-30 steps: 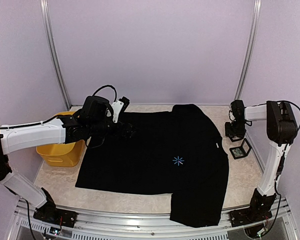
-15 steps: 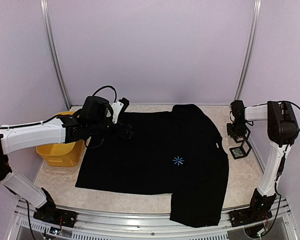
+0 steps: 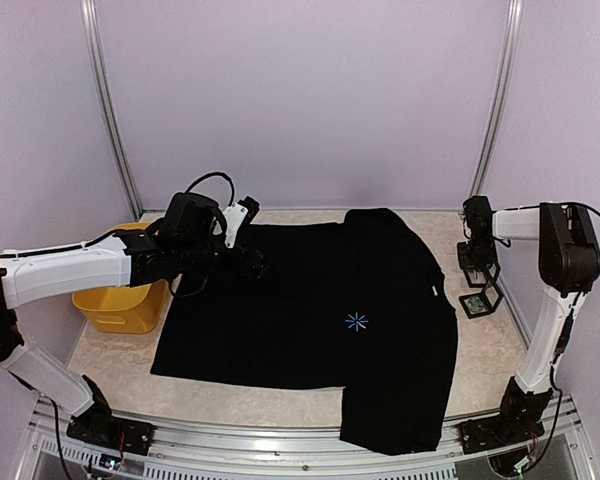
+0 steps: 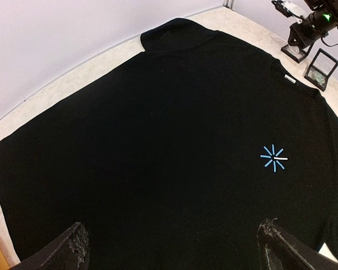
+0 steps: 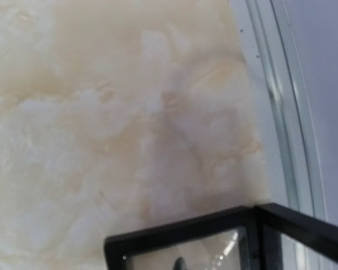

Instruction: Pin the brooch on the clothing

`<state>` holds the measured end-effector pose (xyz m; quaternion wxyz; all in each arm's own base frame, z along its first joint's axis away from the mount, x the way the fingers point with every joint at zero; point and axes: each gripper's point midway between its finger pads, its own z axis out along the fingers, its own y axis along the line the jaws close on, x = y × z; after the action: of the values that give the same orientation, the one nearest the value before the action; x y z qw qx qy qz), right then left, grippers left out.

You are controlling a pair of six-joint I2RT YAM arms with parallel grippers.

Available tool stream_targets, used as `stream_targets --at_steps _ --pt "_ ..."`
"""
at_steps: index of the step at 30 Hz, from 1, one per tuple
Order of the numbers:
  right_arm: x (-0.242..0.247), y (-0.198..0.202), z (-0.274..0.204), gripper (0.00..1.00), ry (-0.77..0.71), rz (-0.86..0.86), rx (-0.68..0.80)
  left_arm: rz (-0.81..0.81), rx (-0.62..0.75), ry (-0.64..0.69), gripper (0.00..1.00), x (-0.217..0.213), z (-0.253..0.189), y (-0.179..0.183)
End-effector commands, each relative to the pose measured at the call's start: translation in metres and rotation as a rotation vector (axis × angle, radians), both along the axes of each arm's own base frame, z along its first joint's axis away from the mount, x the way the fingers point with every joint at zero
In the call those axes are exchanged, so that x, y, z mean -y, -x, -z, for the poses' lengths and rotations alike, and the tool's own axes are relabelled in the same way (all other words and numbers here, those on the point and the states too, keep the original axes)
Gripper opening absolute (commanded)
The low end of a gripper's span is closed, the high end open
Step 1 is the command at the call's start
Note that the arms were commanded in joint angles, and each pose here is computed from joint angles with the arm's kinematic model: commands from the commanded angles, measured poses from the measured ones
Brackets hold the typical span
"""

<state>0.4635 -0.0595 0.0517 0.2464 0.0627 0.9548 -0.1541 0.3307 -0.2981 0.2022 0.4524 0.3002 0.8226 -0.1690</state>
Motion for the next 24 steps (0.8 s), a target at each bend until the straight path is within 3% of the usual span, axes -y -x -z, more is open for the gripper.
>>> stream_targets --at_steps 1,6,13,16,19,24 --pt "0.006 0.009 -0.021 0.0 0.052 0.015 -0.008 0.011 0.007 -0.01 0.99 -0.003 0.0 0.002" --pt "-0.036 0.0 -0.08 0.0 0.039 -0.111 0.078 0.027 0.051 0.043 0.99 -0.001 -0.021 0.004" --pt "-0.17 0.015 -0.219 0.0 -0.203 -0.526 0.371 0.112 0.142 0.161 0.99 0.009 -0.069 0.022" --pt "-0.249 0.054 -0.267 0.0 -0.402 -0.836 0.47 0.166 0.17 0.207 0.99 0.016 -0.09 0.036" --pt "-0.328 0.128 -0.314 0.0 -0.689 -1.219 0.541 0.266 0.22 0.222 0.98 0.03 -0.111 0.061" --pt "-0.386 0.217 -0.367 0.0 -0.906 -1.542 0.606 0.493 0.288 0.241 0.98 0.06 -0.141 0.121"
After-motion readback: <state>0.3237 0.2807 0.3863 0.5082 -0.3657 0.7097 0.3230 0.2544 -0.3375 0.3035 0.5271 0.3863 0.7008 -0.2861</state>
